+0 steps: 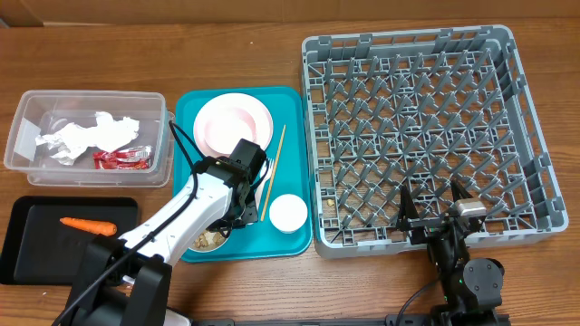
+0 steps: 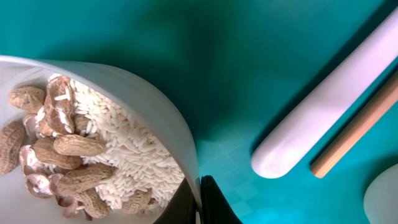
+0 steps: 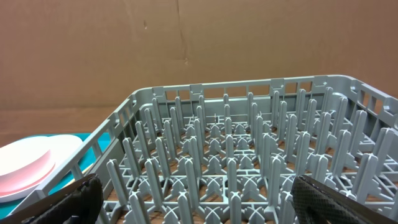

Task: Sort waste into correct bins and load items into the dishwasher
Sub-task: 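Reach the left gripper to the white bowl of peanuts and grip its rim, then lift the bowl and carry it left over the black tray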

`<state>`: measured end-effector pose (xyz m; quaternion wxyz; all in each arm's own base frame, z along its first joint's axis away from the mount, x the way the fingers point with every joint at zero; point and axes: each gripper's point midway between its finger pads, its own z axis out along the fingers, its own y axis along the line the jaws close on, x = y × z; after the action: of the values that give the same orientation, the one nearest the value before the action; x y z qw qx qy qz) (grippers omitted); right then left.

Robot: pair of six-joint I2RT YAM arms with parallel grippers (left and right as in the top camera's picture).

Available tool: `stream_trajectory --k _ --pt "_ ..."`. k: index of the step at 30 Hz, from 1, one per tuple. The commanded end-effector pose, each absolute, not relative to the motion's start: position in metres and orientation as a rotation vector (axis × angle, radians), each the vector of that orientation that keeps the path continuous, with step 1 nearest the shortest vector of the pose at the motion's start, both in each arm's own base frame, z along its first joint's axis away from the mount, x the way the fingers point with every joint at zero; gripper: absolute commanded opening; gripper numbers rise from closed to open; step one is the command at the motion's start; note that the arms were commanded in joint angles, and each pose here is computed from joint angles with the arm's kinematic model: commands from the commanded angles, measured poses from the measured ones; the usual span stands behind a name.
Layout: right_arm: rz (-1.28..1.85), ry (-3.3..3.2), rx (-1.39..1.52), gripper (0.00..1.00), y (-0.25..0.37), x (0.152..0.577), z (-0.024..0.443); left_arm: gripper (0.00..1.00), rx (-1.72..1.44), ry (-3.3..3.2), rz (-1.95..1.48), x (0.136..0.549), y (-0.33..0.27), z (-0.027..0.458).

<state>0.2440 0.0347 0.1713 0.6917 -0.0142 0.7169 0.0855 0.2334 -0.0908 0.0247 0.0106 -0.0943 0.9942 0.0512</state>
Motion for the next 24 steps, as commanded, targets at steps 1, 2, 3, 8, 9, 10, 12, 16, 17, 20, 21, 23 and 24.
stream_trajectory --k 1,2,3,8,9,10,12,16,17,20,21,23,24 --pt "0.187 1.597 -0.028 1.0 0.034 0.244 0.17 0.04 -0.298 3.104 0.174 0.231 -0.089 0.023" --pt "0.186 1.597 -0.028 1.0 0.034 0.244 0.17 0.04 -0.3 3.104 0.174 0.231 -0.089 0.023" --pt "0.186 1.597 -0.027 1.0 0.034 0.244 0.17 0.04 -0.304 3.104 0.174 0.231 -0.089 0.023" --pt "0.186 1.597 -0.028 1.0 0.034 0.244 0.17 0.04 -0.316 3.104 0.182 0.231 -0.086 0.023" --pt "0.187 1.597 -0.028 1.0 0.034 0.244 0.17 0.04 -0.305 3.105 0.188 0.231 -0.085 0.023" --pt "0.186 1.597 -0.027 1.0 0.034 0.244 0.17 0.04 -0.285 3.109 0.188 0.231 -0.085 0.023" --pt "0.186 1.597 -0.027 1.0 0.034 0.244 0.17 0.04 -0.256 3.117 0.181 0.23 -0.086 0.023" --pt "0.186 1.597 -0.028 1.0 0.034 0.244 0.17 0.04 -0.248 3.112 0.195 0.232 -0.085 0.026" --pt "0.186 1.597 -0.027 1.0 0.034 0.244 0.17 0.04 -0.217 3.108 0.187 0.236 -0.087 0.03" --pt "0.186 1.597 -0.027 1.0 0.034 0.244 0.17 0.04 -0.167 3.099 0.179 0.244 -0.09 0.042" --pt "0.186 1.597 -0.028 1.0 0.034 0.244 0.17 0.04 -0.149 3.091 0.186 0.248 -0.09 0.048" --pt "0.187 1.597 -0.028 1.0 0.034 0.244 0.17 0.04 -0.145 3.071 0.23 0.254 -0.087 0.06" --pt "0.186 1.597 -0.028 1.0 0.034 0.244 0.17 0.04 -0.144 3.057 0.265 0.258 -0.084 0.069"
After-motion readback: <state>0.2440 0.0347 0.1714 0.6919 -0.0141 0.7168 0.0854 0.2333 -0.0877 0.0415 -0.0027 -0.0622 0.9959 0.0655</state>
